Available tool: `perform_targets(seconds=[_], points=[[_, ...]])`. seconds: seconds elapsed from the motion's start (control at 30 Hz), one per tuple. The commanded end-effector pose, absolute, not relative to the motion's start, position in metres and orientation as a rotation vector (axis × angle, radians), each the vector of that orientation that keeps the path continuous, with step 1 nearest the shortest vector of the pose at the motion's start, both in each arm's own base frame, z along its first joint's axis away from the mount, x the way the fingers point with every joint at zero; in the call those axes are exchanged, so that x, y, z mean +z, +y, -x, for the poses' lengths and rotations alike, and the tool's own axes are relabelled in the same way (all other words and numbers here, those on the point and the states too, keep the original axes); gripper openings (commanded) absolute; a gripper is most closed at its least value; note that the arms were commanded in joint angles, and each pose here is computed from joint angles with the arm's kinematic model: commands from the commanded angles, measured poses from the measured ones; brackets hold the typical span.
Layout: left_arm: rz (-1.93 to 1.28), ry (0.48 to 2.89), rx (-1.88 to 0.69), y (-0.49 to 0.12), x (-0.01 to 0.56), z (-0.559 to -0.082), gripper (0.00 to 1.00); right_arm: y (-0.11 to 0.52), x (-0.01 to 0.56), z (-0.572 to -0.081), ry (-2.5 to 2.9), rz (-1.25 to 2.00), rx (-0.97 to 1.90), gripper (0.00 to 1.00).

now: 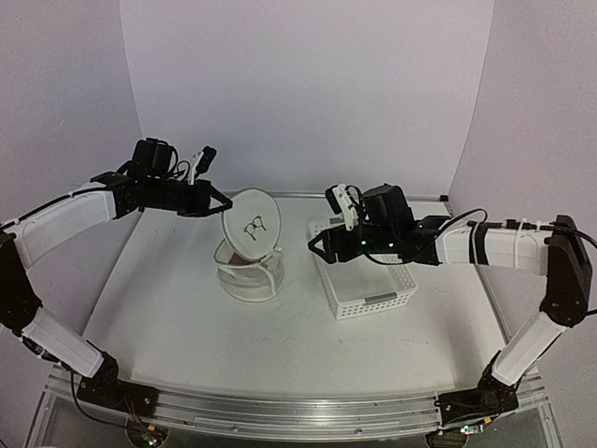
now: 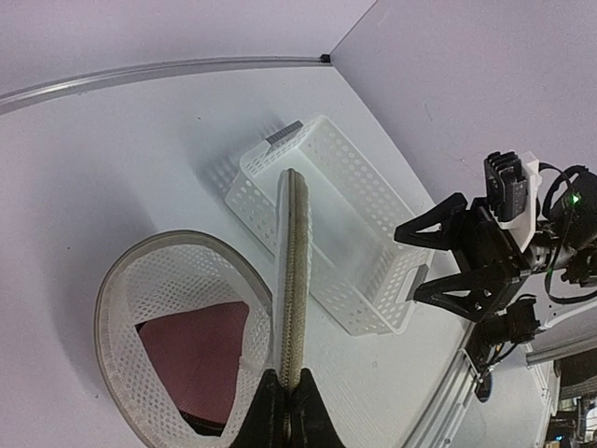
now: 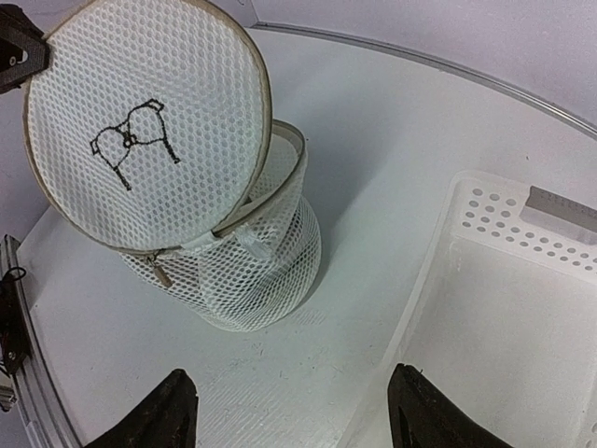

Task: Unzip the laundry bag and remove the bra
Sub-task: Open the lid of the laundry bag.

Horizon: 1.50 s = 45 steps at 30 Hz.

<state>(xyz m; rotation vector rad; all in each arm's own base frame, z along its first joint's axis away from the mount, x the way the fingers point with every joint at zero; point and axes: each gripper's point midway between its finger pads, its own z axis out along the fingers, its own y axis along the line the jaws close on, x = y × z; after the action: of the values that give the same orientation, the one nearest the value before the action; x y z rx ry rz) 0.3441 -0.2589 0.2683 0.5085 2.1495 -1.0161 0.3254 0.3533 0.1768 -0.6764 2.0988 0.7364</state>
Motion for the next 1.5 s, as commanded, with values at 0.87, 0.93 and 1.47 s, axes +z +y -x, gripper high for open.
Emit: perform_targets(seconds=[0.87,0.93,1.47], points=[[-0.761,1.951,-0.375,-0.326,0.290,-0.281,0.00,0.305,0.219,-0.312,1.992,0.500,0.673,0.74],[-0.784,1.947,-0.297,-0.329,0.282,-0.278,0.00,0.304,0.218,-0.311,1.994,0.495,0.677,0.74],[-0.972,1.880,-0.031,-0.382,0.254,-0.236,0.05,0.296,0.212,-0.313,2.007,0.458,0.639,0.75]])
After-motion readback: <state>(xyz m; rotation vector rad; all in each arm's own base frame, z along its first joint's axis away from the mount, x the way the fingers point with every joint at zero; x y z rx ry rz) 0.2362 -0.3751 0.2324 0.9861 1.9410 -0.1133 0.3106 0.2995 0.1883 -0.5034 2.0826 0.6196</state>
